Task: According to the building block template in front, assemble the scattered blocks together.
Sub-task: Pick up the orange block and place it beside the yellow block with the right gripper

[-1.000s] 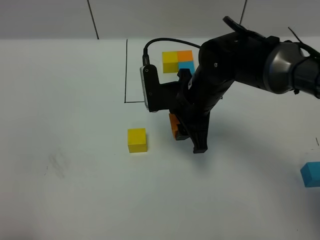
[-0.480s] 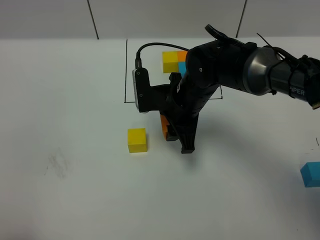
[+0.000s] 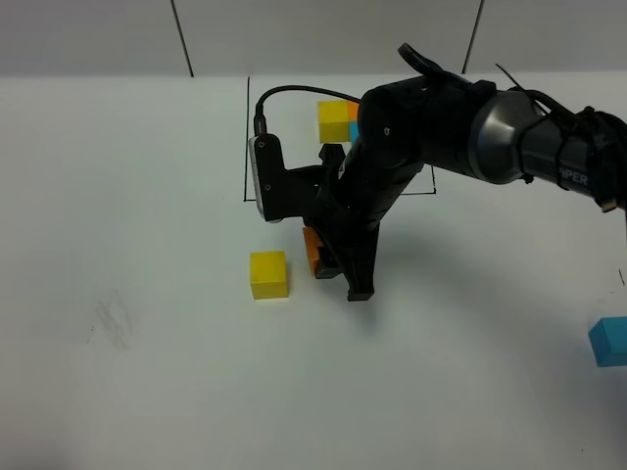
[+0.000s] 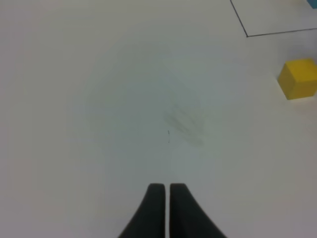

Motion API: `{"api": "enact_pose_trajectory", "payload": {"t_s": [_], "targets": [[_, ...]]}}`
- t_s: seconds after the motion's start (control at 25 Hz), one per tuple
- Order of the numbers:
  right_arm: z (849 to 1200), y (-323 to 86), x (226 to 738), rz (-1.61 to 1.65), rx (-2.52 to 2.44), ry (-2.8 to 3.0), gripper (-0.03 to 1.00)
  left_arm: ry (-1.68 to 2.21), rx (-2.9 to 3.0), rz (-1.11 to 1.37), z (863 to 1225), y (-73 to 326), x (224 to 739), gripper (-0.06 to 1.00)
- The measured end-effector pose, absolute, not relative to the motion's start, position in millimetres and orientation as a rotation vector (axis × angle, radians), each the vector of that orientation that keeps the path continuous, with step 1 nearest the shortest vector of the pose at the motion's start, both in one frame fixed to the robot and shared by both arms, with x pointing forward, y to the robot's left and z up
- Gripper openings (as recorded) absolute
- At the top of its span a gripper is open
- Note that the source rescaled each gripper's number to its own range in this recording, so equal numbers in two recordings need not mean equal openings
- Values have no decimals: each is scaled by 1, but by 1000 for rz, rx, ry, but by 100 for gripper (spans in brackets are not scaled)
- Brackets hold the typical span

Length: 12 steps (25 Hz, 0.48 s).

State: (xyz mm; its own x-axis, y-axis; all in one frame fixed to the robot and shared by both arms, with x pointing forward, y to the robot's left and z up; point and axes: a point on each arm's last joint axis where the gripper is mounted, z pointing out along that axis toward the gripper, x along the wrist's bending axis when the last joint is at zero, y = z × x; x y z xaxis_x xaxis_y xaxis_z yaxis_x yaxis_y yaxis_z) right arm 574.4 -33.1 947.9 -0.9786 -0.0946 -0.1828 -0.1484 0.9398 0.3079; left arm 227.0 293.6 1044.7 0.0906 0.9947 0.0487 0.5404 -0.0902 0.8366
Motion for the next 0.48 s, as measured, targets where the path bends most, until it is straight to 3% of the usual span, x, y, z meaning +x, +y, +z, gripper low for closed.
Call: {"api": "enact_pose_trajectory", "payload": {"t_s": [0.48], "targets": [[934, -20, 582, 481, -180, 2972, 49, 1523, 1712, 878, 1045, 294, 227, 0]]}}
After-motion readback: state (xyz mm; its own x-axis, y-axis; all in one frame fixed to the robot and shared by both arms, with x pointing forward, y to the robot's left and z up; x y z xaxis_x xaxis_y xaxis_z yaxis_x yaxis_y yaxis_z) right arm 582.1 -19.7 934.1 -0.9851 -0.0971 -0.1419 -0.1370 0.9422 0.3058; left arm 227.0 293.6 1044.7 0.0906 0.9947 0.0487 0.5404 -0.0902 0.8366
